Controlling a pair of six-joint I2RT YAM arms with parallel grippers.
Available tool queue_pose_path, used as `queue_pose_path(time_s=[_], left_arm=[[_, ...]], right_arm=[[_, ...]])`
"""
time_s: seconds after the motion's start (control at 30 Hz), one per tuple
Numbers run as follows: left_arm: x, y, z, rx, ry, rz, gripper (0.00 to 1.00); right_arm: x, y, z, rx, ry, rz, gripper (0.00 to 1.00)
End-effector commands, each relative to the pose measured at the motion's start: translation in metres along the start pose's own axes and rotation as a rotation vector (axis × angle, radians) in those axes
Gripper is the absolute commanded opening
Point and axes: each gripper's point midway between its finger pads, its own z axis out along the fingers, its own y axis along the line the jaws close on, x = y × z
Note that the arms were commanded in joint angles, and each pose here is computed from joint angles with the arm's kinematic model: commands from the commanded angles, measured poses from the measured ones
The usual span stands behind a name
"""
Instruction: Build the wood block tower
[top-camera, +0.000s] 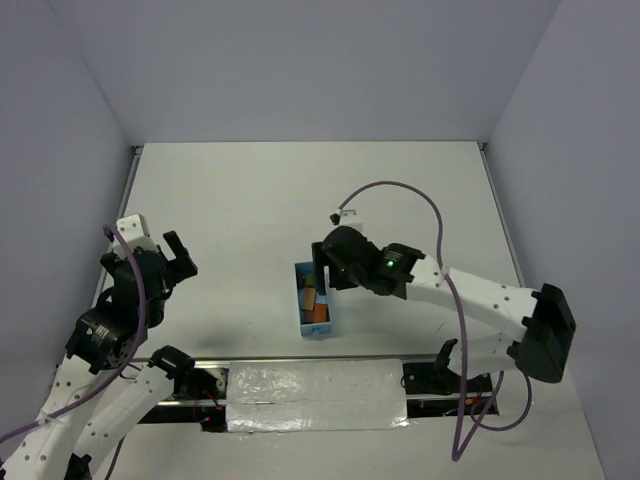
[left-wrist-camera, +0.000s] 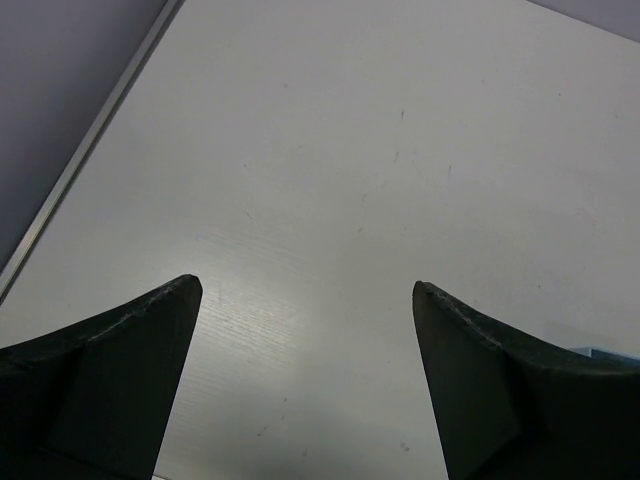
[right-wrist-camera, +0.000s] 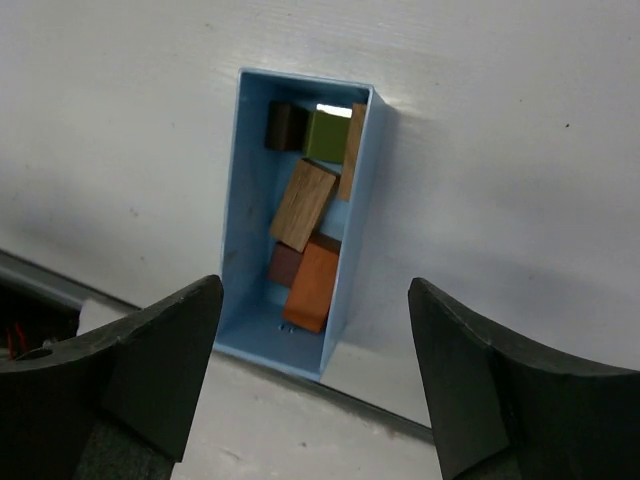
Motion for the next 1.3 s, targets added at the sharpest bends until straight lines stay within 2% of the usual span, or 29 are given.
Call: queue_pose_path(time_s=[0.0, 0.2, 0.3, 0.33, 0.37, 0.43, 0.57, 0.6, 0.63, 0.73, 0.87, 0.9, 0.97, 1.0, 1.1, 1.17, 1.2, 1.27], left_arm=[[-0.006, -0.01, 0.002, 0.036, -0.015, 0.0, 0.99], [-0.006, -0.014, 0.001, 0.067, -0.02, -0.002, 0.99], [-0.005, -0.016, 0.001, 0.077, -0.014, 0.003, 1.0], [-0.004, -0.017, 0.002, 0.08, -0.01, 0.006, 0.99], [-0.004, -0.017, 0.002, 0.081, -0.011, 0.007, 0.99], [-0.005, -0.018, 0.002, 0.087, -0.011, 0.005, 1.0], [-0.004, -0.02, 0.002, 0.094, -0.006, 0.011, 1.0], [-0.003, -0.021, 0.002, 0.096, -0.006, 0.013, 1.0], [-0.003, -0.021, 0.003, 0.097, -0.004, 0.014, 1.0], [-0.003, -0.022, 0.003, 0.1, -0.004, 0.014, 0.99], [-0.003, -0.021, 0.002, 0.101, -0.006, 0.012, 0.99], [-0.003, -0.021, 0.002, 0.101, -0.005, 0.012, 0.99], [-0.004, -0.021, 0.002, 0.098, -0.007, 0.012, 0.99], [-0.003, -0.021, 0.002, 0.1, -0.006, 0.011, 0.99], [-0.005, -0.02, 0.002, 0.096, -0.009, 0.008, 0.99], [-0.004, -0.019, 0.002, 0.093, -0.01, 0.008, 0.99], [-0.004, -0.02, 0.002, 0.096, -0.008, 0.009, 1.0], [-0.004, -0.019, 0.002, 0.092, -0.011, 0.008, 0.99]], right_arm=[[-0.007, -0.007, 0.016, 0.154, -0.044, 0.015, 0.82], [0.018, 0.0, 0.054, 0.178, 0.03, -0.009, 0.62], [0.031, -0.006, 0.068, 0.213, 0.06, -0.024, 0.48], [0.034, -0.007, 0.071, 0.215, 0.066, -0.028, 0.21], [0.036, -0.008, 0.073, 0.218, 0.074, -0.028, 0.15], [0.042, -0.01, 0.079, 0.23, 0.09, -0.034, 0.17], [0.039, -0.021, 0.078, 0.268, 0.083, -0.048, 0.14], [0.035, -0.023, 0.076, 0.267, 0.074, -0.046, 0.13], [0.031, -0.03, 0.076, 0.28, 0.068, -0.038, 0.0], [0.015, -0.04, 0.064, 0.309, 0.025, -0.073, 0.0], [-0.023, -0.074, 0.042, 0.489, -0.053, -0.168, 0.0], [-0.025, -0.087, 0.035, 0.552, -0.032, -0.216, 0.0], [-0.051, -0.099, 0.022, 0.675, -0.1, -0.25, 0.0], [-0.05, -0.109, 0.021, 0.746, -0.065, -0.32, 0.0], [-0.076, -0.113, 0.014, 0.919, -0.081, -0.4, 0.0], [-0.081, -0.111, 0.019, 0.98, -0.067, -0.445, 0.0], [-0.076, -0.112, 0.027, 1.034, -0.024, -0.519, 0.0], [-0.083, -0.1, 0.036, 1.055, -0.043, -0.535, 0.03]])
